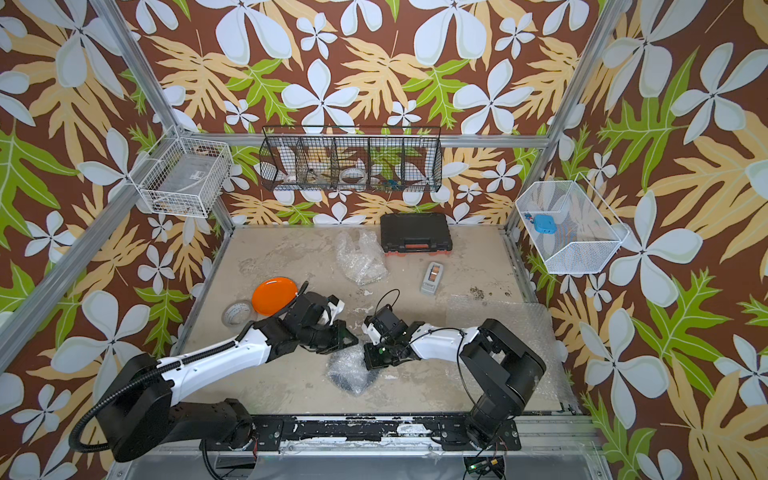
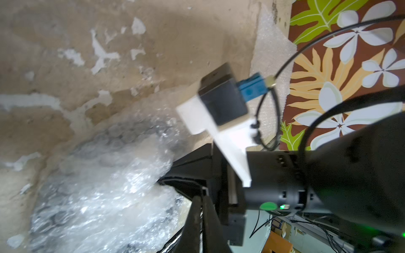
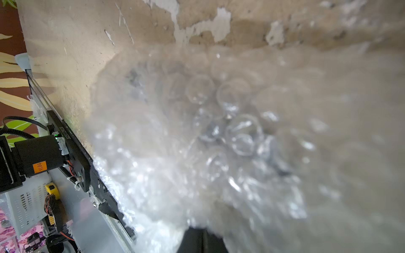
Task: Wrap dinner plates in bubble wrap
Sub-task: Wrap the plate in the bubble wrap, then pull the tape from the tape cutter.
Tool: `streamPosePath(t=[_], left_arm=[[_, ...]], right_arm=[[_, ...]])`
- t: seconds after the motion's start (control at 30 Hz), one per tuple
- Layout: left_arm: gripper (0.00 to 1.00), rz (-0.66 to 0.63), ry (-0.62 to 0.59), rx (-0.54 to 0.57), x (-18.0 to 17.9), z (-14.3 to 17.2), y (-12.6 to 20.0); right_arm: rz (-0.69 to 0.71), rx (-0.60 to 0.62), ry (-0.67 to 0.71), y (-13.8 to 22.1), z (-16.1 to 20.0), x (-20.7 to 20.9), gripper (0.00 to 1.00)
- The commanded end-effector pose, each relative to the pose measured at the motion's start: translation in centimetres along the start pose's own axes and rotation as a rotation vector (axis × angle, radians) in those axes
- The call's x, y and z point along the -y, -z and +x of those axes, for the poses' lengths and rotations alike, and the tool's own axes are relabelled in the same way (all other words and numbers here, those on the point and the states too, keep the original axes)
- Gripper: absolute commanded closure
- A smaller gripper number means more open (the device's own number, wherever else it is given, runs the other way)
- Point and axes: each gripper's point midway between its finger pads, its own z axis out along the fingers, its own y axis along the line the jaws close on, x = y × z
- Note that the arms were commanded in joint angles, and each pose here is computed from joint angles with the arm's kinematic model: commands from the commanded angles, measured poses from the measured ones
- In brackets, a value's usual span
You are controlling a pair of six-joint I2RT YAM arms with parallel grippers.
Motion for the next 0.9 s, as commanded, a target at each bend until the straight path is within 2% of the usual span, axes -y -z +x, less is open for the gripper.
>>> streamPosePath(t=[0.0, 0.13, 0.23, 0.33, 0.43, 0.5, 0.6, 0.77, 0.87], left_arm=[[0.93, -0.089, -0.001, -0.081, -2.5, 1.2, -1.3], [0.95, -0.146, 0.04, -0.164, -6.4, 3.4, -3.6], [0.96, -0.179, 0.066, -0.205, -9.0, 4.9, -4.6], [0.96, -0.219, 0.09, -0.219, -11.1, 5.7, -5.1], [0.96, -0.247, 0.106, -0.221, -12.5, 6.2, -5.2], [0.96, -0.253, 0.115, -0.215, -12.9, 6.2, -5.1], [0.96, -0.265, 0.115, -0.212, -13.3, 6.2, -5.0], [0.96, -0.267, 0.118, -0.212, -13.5, 6.4, -4.8], [0.96, -0.265, 0.12, -0.216, -13.6, 6.6, -4.8]], right_arm=[[0.132, -0.015, 0.0, 0.0, 0.8, 2.7, 0.97], [0.121, 0.012, 0.003, 0.7, -0.2, 1.9, 0.97], [0.114, 0.047, 0.017, 1.8, -1.2, 1.0, 0.92], [0.102, 0.101, 0.02, 3.8, -2.7, 0.3, 0.79], [0.059, 0.193, -0.018, 7.1, -5.2, 0.7, 0.66], [0.002, 0.276, -0.056, 9.8, -7.3, 1.4, 0.6], [-0.05, 0.435, -0.13, 14.8, -10.8, 4.4, 0.57], [-0.161, 0.693, -0.313, 23.1, -15.6, 13.0, 0.56], [-0.174, 0.732, -0.354, 24.8, -17.3, 17.3, 0.54]])
